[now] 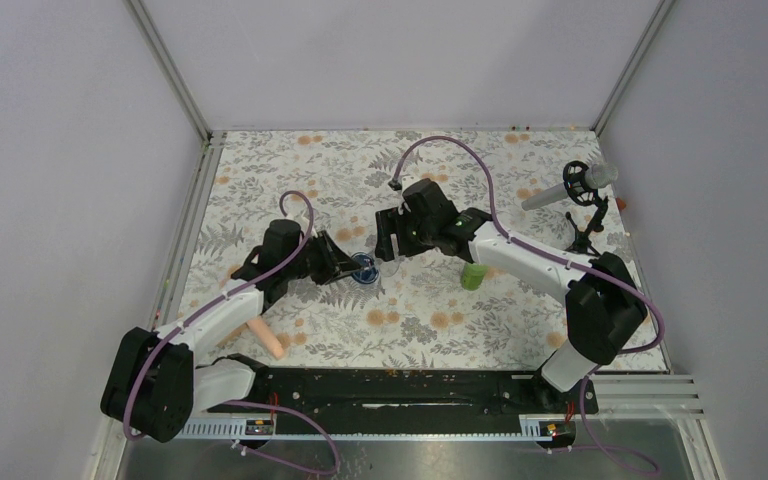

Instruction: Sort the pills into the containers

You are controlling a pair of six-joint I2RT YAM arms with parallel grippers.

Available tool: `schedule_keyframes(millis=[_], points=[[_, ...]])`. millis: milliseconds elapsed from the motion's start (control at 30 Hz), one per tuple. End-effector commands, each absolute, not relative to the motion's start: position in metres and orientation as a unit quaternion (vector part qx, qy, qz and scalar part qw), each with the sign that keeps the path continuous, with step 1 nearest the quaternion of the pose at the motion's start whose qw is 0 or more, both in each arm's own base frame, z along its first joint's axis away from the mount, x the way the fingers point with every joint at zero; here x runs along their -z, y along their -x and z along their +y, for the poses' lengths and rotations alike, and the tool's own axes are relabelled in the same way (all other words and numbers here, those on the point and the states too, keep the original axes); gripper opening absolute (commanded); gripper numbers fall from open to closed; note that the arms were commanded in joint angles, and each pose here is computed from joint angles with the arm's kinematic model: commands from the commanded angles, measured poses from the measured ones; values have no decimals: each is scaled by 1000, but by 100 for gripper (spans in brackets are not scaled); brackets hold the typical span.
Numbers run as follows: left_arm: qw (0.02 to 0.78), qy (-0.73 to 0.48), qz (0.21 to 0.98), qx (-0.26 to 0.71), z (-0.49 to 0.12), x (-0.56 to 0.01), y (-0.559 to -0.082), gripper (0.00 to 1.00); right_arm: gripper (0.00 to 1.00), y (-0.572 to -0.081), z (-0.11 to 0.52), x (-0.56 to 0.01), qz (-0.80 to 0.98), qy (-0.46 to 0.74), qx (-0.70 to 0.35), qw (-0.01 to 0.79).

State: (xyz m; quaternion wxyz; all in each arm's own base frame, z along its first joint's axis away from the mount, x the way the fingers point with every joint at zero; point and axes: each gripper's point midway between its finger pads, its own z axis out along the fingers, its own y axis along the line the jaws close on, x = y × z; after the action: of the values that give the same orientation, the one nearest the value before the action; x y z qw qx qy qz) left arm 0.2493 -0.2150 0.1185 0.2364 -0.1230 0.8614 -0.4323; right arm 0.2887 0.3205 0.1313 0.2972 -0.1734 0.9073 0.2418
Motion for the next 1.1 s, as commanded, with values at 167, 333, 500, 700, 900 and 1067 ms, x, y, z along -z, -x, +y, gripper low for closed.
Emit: schedule_keyframes(millis=[167,333,500,700,900,1067], points=[[286,120,830,463,-216,-138,-258,0,61,-273,356,-154,883,178,-358,247],[297,127,827,460,-213,-139,-260,1,57,-279,341,-139,901,183,-304,249],[297,125,825,463,-214,-139,-261,2,54,-279,336,-125,912,185,-283,234],[305,133,827,453,-210,-135,-263,30,16,-287,339,-131,909,188,-279,246],[351,150,843,378,-182,-135,-269,97,0,-298,336,-135,907,215,-251,263],[413,175,852,271,-137,-145,-270,99,0,-309,336,-122,906,268,-214,249]])
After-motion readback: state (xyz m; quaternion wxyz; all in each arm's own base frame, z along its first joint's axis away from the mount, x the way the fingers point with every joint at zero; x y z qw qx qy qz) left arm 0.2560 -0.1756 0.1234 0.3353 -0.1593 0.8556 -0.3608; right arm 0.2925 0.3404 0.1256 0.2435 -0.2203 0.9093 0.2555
